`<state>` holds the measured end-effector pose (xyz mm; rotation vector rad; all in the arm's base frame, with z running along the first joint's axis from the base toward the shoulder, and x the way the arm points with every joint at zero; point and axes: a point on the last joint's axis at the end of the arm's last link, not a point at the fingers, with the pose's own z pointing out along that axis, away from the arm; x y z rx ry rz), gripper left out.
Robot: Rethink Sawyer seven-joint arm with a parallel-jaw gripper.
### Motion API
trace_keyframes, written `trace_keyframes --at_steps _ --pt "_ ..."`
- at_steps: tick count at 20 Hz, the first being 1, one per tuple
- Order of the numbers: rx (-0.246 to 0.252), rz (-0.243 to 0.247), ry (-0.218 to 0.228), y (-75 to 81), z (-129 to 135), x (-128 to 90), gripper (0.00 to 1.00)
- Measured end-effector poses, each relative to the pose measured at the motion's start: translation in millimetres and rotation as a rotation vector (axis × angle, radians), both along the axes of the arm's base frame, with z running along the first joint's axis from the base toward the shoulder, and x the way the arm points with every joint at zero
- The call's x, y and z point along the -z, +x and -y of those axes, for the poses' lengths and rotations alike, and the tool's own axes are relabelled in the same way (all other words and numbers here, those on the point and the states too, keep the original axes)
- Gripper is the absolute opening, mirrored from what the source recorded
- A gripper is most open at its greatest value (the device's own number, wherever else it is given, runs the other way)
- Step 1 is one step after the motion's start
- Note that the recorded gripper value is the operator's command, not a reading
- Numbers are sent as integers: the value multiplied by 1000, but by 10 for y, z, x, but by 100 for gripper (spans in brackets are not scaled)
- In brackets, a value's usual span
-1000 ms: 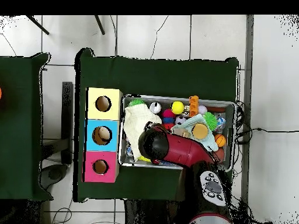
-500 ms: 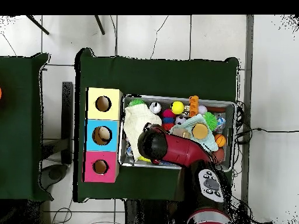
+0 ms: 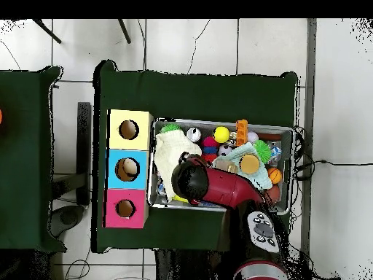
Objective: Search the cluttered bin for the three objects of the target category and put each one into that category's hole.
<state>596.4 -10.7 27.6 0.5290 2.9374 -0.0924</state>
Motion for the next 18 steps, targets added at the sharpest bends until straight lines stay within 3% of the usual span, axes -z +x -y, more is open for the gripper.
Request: trace_keyframes --at_steps 12,18 --pt "24 1 5 5 136 3 0" --pt "14 0 1 -11 135 9 0"
